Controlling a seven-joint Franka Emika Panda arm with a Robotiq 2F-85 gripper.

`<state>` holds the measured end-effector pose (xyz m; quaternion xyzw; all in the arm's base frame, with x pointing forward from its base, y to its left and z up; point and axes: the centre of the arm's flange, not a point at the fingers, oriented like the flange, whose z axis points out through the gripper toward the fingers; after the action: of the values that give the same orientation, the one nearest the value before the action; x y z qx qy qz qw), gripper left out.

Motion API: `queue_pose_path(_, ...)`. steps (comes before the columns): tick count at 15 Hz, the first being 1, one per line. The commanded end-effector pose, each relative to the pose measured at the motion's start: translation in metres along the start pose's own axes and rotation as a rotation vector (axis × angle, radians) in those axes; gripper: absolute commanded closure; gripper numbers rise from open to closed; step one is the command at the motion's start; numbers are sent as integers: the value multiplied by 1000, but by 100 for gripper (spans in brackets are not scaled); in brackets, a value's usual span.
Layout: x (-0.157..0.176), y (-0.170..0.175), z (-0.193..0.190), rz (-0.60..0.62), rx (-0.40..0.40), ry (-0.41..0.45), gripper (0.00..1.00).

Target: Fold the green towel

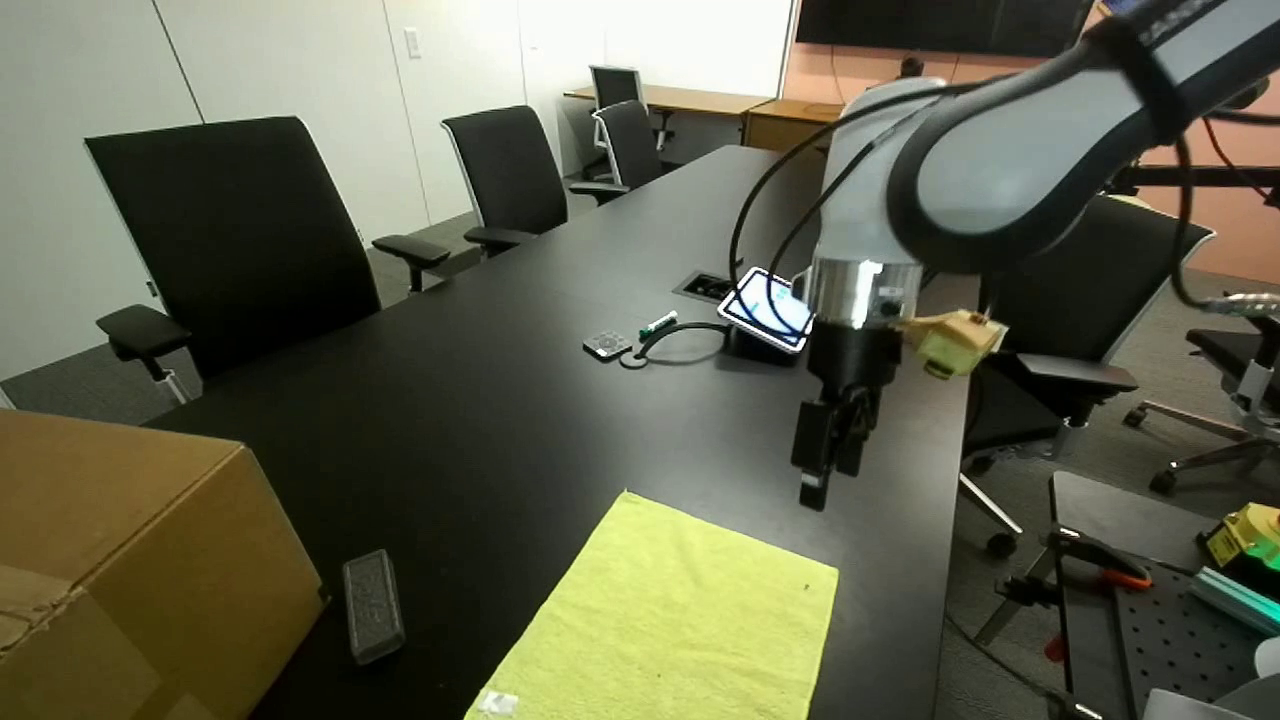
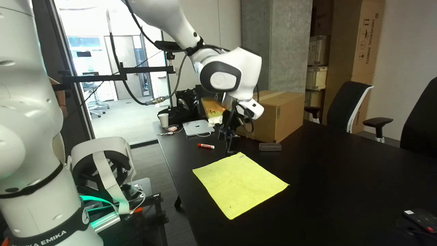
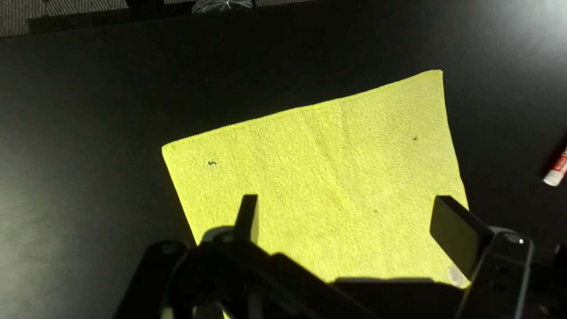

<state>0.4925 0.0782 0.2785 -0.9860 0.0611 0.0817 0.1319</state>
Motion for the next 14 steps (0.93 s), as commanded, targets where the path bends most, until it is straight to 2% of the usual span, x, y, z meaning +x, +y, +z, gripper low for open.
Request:
queue_pose_path(1, 18, 2, 51, 42, 24, -4, 0)
queue_pose_path(6, 18, 18, 105, 100, 17, -20, 0)
queue_pose_path(14, 5, 51, 160, 136, -19, -53, 0)
